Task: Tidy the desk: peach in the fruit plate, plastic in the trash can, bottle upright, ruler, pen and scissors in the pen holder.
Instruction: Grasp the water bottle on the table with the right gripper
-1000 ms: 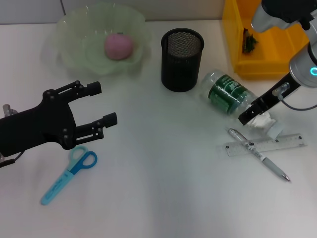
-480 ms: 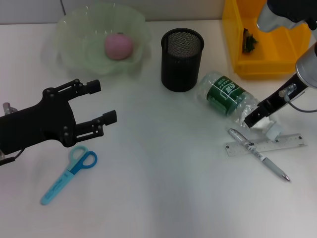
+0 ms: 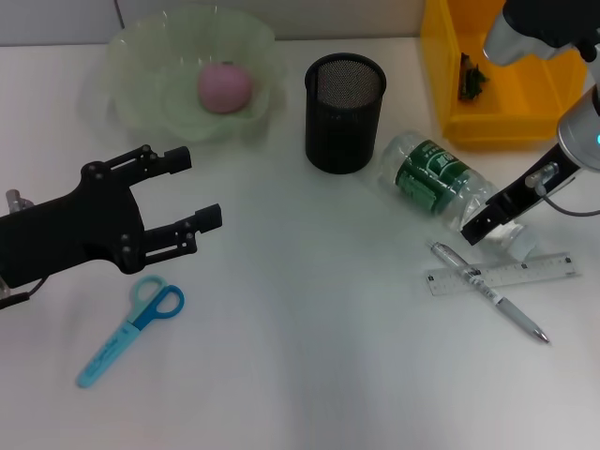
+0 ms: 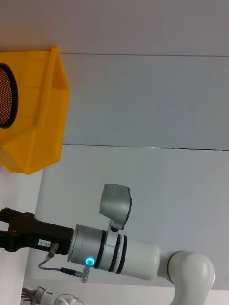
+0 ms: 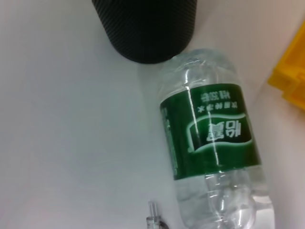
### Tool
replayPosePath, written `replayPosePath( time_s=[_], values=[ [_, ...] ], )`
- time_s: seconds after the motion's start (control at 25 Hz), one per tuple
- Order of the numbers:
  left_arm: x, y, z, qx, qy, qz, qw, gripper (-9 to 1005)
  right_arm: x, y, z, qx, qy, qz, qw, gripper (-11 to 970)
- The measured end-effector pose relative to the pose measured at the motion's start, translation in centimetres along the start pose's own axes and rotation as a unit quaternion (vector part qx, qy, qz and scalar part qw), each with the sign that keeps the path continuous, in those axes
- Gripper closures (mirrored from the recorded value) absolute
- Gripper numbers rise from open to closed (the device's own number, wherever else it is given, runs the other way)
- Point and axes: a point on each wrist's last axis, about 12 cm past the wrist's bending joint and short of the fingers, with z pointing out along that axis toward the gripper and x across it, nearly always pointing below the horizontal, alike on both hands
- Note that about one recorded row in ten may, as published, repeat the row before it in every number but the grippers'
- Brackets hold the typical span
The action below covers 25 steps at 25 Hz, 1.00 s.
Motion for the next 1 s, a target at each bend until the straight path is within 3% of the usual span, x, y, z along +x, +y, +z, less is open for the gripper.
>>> replayPosePath(
  time_s=[0.32,0.56,0.76,1.0],
  values=[
    [-0.07,0.08,0.11,0.001,0.0,0.001,1.0,210,0.16,0.18,0.38,-0.003,0.01,-0.002,1.0,136],
    [-0.06,0.14,0.12,-0.001,0.001,0.001,1.0,210,0.19,0.13,0.51,-0.004,0.012,-0.001,1.0,206],
    [-0.05,0.15,0.12,-0.002,0.001,0.001,1.0,210,0.17,0.14,0.51,-0.004,0.011,-0.002,1.0,345],
    [-0.04,0.16,0.12,-0.002,0.002,0.001,1.0,210,0.26,0.12,0.53,-0.003,0.014,-0.001,1.0,360]
  ],
)
